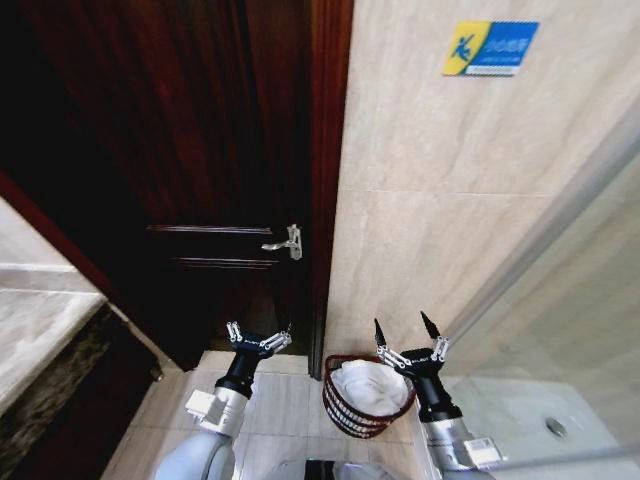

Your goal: Discard the used towel into the hamper.

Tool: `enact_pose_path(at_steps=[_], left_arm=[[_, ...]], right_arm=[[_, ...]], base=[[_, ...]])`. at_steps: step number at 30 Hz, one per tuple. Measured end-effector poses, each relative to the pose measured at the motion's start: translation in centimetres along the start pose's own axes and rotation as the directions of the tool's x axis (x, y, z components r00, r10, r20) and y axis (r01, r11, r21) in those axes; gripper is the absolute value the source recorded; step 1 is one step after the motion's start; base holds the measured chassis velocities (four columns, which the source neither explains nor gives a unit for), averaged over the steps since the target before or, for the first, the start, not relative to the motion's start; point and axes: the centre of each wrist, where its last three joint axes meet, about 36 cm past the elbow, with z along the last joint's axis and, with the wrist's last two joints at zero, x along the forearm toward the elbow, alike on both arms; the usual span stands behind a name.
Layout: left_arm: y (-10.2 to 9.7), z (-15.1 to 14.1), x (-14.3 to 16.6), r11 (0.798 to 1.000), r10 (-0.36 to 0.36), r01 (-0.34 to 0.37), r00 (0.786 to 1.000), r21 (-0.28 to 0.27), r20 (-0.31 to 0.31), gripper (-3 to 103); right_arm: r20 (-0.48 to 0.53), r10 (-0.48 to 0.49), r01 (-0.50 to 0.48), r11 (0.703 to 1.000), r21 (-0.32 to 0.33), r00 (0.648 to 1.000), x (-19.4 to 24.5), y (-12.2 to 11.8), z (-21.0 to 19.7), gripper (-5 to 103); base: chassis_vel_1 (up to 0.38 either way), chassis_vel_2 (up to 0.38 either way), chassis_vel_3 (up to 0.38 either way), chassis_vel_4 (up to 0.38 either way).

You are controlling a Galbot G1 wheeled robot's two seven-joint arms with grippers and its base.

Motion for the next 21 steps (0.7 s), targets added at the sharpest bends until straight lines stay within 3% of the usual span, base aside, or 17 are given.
enact_pose_path(at_steps=[21], left_arm=[[0.0,0.0,0.0,1.0,0.0,0.0,1.0,0.0,0.0,100]], right_arm=[[0.0,0.0,0.0,1.0,0.0,1.0,0.0,0.0,0.0,100]], base=[[0.0,0.0,0.0,0.0]])
